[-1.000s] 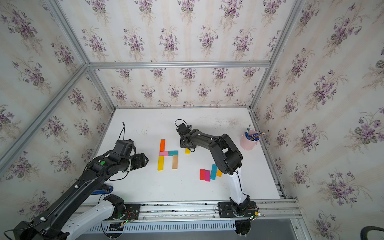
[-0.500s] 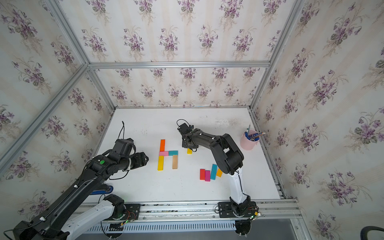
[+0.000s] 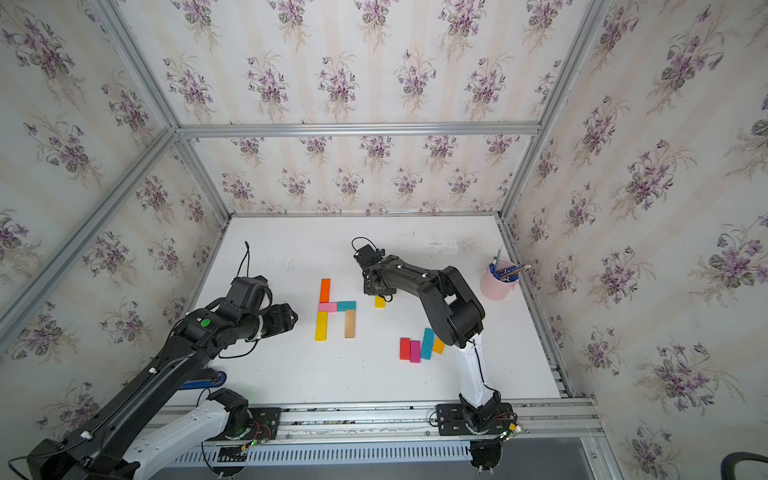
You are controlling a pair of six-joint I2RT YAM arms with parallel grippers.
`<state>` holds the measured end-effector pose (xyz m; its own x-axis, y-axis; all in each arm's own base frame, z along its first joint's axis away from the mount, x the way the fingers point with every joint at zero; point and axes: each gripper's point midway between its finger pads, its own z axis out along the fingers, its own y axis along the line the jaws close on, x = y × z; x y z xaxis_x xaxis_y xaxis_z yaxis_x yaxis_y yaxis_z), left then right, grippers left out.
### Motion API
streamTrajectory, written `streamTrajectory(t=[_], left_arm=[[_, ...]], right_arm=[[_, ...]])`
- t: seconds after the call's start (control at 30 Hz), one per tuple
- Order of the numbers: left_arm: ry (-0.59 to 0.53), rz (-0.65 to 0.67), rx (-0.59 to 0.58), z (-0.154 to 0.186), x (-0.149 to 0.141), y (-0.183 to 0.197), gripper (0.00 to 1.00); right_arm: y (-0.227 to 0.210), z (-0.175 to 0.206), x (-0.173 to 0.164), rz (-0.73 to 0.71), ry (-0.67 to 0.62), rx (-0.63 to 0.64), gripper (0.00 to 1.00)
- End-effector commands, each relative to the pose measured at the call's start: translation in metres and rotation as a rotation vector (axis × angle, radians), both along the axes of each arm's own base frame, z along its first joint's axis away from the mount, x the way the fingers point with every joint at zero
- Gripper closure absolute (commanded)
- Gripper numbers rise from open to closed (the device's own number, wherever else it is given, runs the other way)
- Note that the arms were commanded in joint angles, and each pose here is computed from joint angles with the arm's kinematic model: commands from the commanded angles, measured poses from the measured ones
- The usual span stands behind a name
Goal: Assemble the letter h with building blocks
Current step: Move the building block to the center of the board.
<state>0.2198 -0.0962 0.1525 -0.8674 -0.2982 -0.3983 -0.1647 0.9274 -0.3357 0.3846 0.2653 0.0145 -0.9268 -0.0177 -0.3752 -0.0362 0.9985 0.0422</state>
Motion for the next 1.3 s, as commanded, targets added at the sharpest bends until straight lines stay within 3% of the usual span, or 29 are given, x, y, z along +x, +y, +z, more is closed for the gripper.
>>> streamTrajectory(t=[0.0, 0.3, 0.37, 0.43, 0.6, 0.8, 1.13, 1.27], left_arm=[[-0.017, 0.004, 0.000, 0.003, 0.003, 0.000, 0.26], [-0.008, 0.001, 0.002, 0.001, 0.002, 0.000, 0.24], [-0.004, -0.001, -0.001, 0.000, 0.002, -0.001, 0.20], [-0.003, -0.004, -0.007, 0.001, 0.003, -0.002, 0.14], [-0.002, -0.011, -0.013, 0.002, 0.003, -0.004, 0.11], [0.002, -0.008, -0.015, 0.000, 0.003, -0.004, 0.11], [0.011, -0.008, 0.002, -0.005, 0.000, -0.001, 0.13], [0.014, -0.008, 0.000, -0.007, 0.001, -0.002, 0.13]], right_arm=[[-0.003, -0.012, -0.012, 0.019, 0.059, -0.020, 0.61], [-0.002, -0.003, -0.007, 0.016, 0.044, -0.022, 0.59], [-0.001, 0.014, -0.001, 0.011, 0.012, -0.013, 0.54], [0.000, 0.043, 0.004, 0.001, -0.041, 0.010, 0.43], [-0.007, 0.100, 0.001, -0.015, -0.148, 0.076, 0.34], [0.002, 0.076, -0.019, 0.015, -0.046, 0.136, 0.29], [0.002, 0.011, -0.035, -0.019, 0.074, 0.103, 0.43], [0.000, 0.004, -0.038, -0.024, 0.082, 0.092, 0.55]])
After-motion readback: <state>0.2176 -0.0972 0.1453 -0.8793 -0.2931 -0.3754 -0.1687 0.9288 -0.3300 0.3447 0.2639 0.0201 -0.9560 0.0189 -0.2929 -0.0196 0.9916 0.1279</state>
